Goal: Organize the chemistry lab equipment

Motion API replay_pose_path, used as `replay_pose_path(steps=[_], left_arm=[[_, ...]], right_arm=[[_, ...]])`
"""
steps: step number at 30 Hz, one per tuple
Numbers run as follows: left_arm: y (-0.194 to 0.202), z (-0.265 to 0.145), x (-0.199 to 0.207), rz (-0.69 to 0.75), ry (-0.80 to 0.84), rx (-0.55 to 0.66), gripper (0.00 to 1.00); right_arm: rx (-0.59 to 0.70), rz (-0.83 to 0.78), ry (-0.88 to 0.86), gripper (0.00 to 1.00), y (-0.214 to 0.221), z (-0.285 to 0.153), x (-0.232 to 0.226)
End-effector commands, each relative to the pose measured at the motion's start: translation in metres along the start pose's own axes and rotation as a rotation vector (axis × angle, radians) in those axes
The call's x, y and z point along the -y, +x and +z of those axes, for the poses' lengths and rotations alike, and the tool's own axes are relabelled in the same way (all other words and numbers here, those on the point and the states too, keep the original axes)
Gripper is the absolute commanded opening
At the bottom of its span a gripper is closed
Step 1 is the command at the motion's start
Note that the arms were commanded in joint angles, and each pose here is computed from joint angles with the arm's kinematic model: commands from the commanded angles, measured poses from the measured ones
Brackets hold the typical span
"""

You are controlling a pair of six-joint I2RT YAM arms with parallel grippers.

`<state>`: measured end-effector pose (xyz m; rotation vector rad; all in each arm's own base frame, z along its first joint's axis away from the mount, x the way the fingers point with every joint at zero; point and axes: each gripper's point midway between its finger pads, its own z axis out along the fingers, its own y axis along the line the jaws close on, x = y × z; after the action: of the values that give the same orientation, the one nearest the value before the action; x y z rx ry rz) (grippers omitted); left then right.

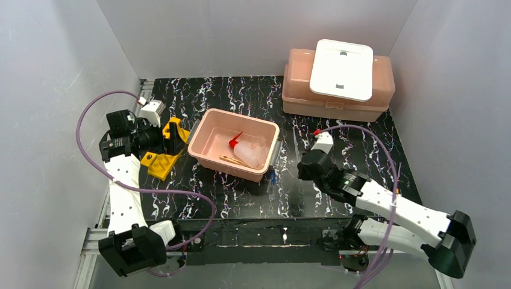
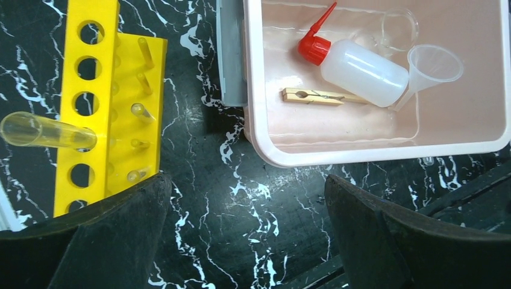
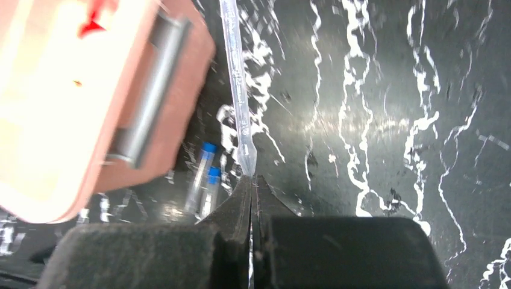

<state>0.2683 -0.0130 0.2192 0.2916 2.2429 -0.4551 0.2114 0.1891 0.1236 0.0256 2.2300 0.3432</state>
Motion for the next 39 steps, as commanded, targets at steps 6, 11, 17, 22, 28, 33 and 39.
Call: replay_pose_path(steps=[6, 11, 17, 22, 28, 33, 39], left_arm=[[-0.005, 0.007, 0.010, -0.055, 0.073, 0.020, 0.98], [-0.003, 0.003, 0.012, -0.045, 0.064, 0.019, 0.98], [-0.005, -0.001, 0.014, -0.041, 0.067, 0.016, 0.98], [-0.006, 0.000, 0.012, -0.045, 0.060, 0.014, 0.98], [-0.004, 0.001, 0.011, -0.063, 0.053, 0.007, 0.98], [-0.003, 0.001, 0.010, -0.059, 0.048, 0.006, 0.98], [-0.002, 0.003, 0.008, -0.057, 0.050, 0.002, 0.98]], right_arm=[[0.152, -0.128, -0.245, 0.01, -0.120, -0.046, -0.095], [0.029, -0.272, -0.391, 0.01, -0.129, -0.023, -0.168], [-0.090, -0.366, -0.412, 0.02, -0.115, 0.011, -0.201], [-0.133, -0.404, -0.417, 0.17, -0.106, 0.023, -0.208], [-0.118, -0.413, -0.371, 0.55, -0.112, 0.027, -0.202], [-0.074, -0.373, -0.316, 0.59, -0.123, 0.014, -0.182], [-0.082, -0.315, -0.168, 0.57, -0.111, 0.002, -0.133]])
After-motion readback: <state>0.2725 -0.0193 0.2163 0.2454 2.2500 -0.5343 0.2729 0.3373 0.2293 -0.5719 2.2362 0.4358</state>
